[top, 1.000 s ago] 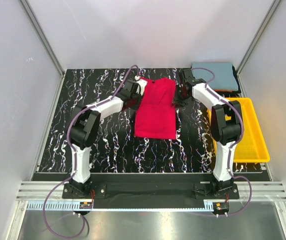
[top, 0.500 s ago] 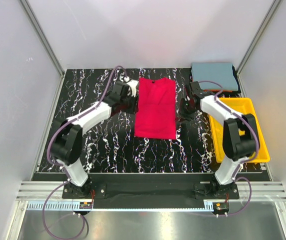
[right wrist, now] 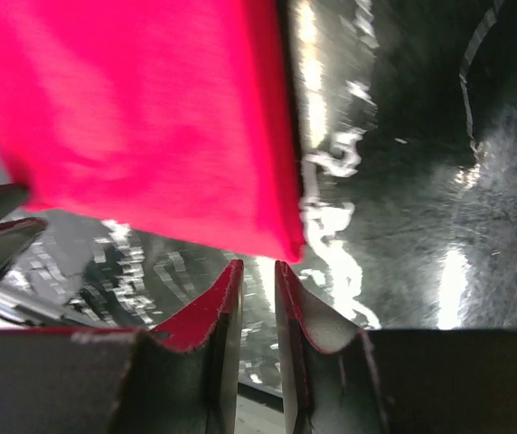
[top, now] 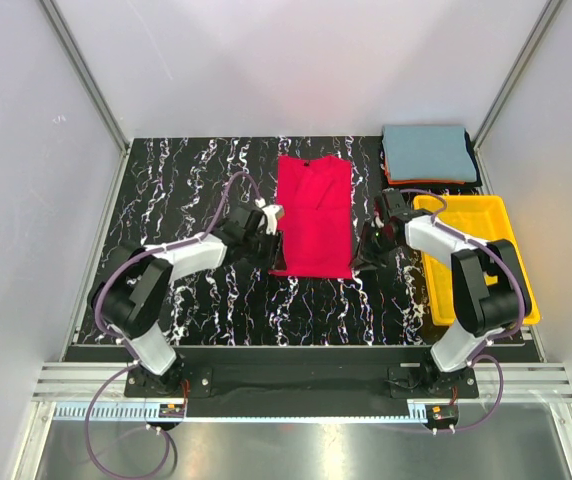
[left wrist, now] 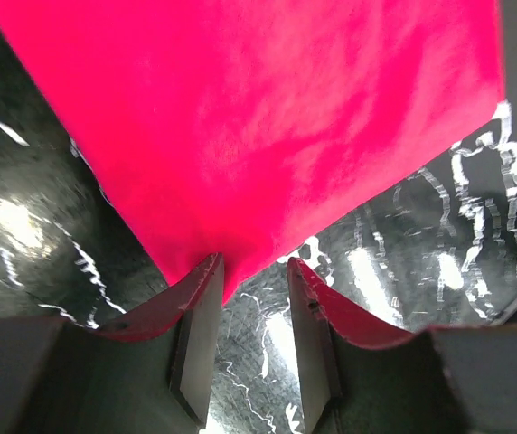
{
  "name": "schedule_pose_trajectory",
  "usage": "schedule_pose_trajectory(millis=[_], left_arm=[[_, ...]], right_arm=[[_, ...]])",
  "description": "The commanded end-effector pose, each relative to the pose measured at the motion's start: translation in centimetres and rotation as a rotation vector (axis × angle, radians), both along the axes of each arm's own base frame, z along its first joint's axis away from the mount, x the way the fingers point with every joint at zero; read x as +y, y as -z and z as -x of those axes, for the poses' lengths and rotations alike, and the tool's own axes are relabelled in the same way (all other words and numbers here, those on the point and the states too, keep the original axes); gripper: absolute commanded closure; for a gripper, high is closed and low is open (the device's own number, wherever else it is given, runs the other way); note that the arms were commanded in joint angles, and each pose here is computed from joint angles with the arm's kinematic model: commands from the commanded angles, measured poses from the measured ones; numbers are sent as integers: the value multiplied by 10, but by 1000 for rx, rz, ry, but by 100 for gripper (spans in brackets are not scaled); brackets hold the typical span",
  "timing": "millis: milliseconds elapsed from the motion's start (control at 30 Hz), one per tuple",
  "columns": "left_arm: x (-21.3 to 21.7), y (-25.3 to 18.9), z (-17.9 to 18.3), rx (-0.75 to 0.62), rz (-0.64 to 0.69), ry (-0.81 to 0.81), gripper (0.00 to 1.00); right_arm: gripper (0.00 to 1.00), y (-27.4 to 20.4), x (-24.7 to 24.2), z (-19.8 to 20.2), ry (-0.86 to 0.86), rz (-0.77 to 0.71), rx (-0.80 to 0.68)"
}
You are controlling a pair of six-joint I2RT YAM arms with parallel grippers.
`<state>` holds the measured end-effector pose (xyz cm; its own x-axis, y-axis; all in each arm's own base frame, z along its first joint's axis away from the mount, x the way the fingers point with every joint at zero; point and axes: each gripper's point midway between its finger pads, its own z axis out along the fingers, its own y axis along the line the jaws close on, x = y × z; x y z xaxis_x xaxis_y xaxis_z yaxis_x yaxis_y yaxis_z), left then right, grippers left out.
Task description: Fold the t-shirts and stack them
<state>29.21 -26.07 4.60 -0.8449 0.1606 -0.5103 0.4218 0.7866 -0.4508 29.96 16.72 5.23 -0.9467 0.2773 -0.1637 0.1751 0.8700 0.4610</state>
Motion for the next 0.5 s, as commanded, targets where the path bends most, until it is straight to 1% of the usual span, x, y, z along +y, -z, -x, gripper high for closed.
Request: schedule_pose_trajectory(millis=[0, 33, 133, 200, 233, 300, 367, 467], left_arm=[[4, 12, 3, -13, -53, -33, 61], [8, 14, 2, -24, -86, -49, 61], [8, 1, 5, -47, -96, -42, 60], [7, -23, 2, -106, -80, -39, 58], [6, -41, -2, -143, -57, -42, 55], [7, -50, -2, -166, -61, -35, 53], [13, -52, -5, -169, -69, -44, 51], [23, -41, -5, -130, -71, -76, 51]], right_arm=[[73, 22, -5, 3, 21, 27, 13], [73, 26, -7, 8, 20, 36, 18], [72, 21, -9, 9, 16, 40, -3], [69, 12, -6, 9, 5, 18, -27], [68, 6, -5, 8, 0, 7, -42], [66, 1, -2, 6, -7, -5, -57], [62, 0, -1, 4, -18, -9, -61], [58, 3, 0, 0, -29, -11, -55]])
